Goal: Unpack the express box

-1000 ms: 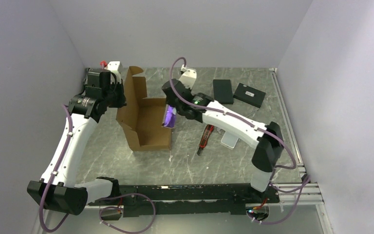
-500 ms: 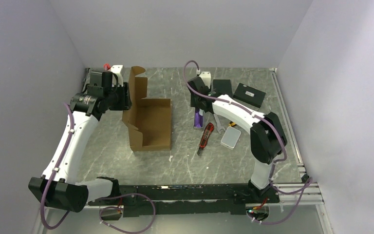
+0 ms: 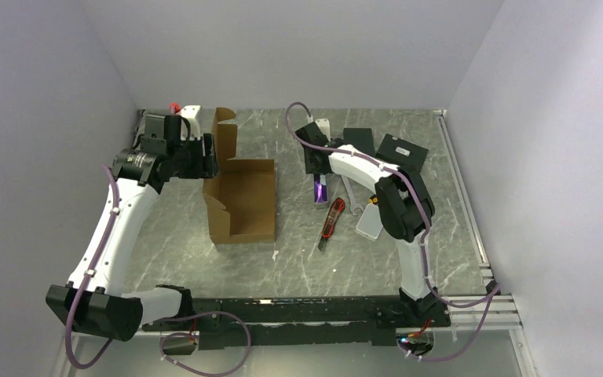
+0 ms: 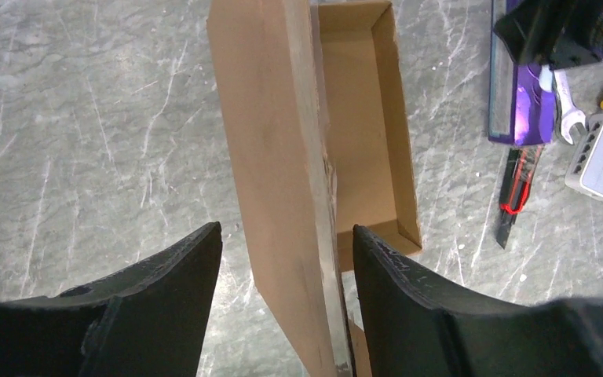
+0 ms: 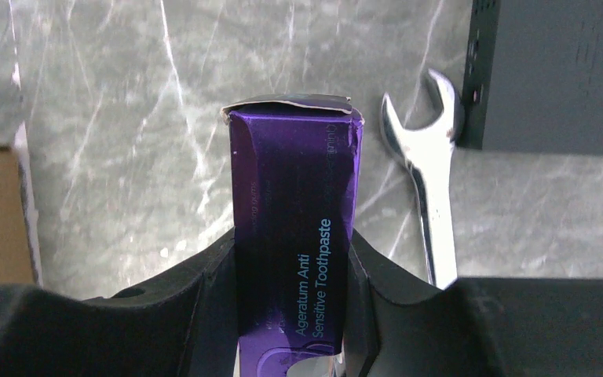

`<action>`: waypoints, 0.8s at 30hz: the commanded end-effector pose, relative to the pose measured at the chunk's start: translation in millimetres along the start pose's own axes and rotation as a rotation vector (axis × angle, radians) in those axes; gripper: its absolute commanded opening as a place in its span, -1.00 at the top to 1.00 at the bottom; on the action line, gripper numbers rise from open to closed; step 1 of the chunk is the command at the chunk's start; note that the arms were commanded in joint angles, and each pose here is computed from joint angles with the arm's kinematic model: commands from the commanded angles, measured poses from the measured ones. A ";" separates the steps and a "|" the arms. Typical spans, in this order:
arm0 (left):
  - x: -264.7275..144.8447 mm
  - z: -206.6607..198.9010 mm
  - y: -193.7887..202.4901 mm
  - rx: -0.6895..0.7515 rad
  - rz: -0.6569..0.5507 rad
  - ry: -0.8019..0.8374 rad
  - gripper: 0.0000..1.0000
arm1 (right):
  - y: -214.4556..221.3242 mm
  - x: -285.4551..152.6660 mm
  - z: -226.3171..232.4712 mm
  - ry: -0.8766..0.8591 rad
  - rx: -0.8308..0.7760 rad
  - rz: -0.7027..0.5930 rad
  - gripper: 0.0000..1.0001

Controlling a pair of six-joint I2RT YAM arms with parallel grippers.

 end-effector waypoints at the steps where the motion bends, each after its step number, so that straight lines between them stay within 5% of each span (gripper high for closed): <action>1: -16.3 -14.2 -11.4 0.015 -0.040 0.071 -0.36 | -45.7 6.0 -7.8 -0.006 0.013 -0.091 0.11; 9: -39.2 -28.4 -19.0 0.023 -0.077 0.143 -0.46 | -46.8 32.9 -7.7 0.015 -0.033 -0.061 0.00; 15: -72.9 -44.4 -31.6 0.024 -0.145 0.217 -0.51 | -48.3 38.5 -6.7 -0.005 -0.040 -0.047 -0.30; 24: -123.7 -55.8 -45.8 0.013 -0.313 0.292 -0.64 | -64.6 1.7 -20.5 0.000 -0.043 -0.071 -0.60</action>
Point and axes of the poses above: each gripper's point midway between its finger pads, its own x axis out along the fingers, its own z axis along the line the jaws close on, y = z × x, the point moved 2 cm from there along -x, back along the fingers, and after that the axes turned 15 degrees about -x, right-handed, at the moved point
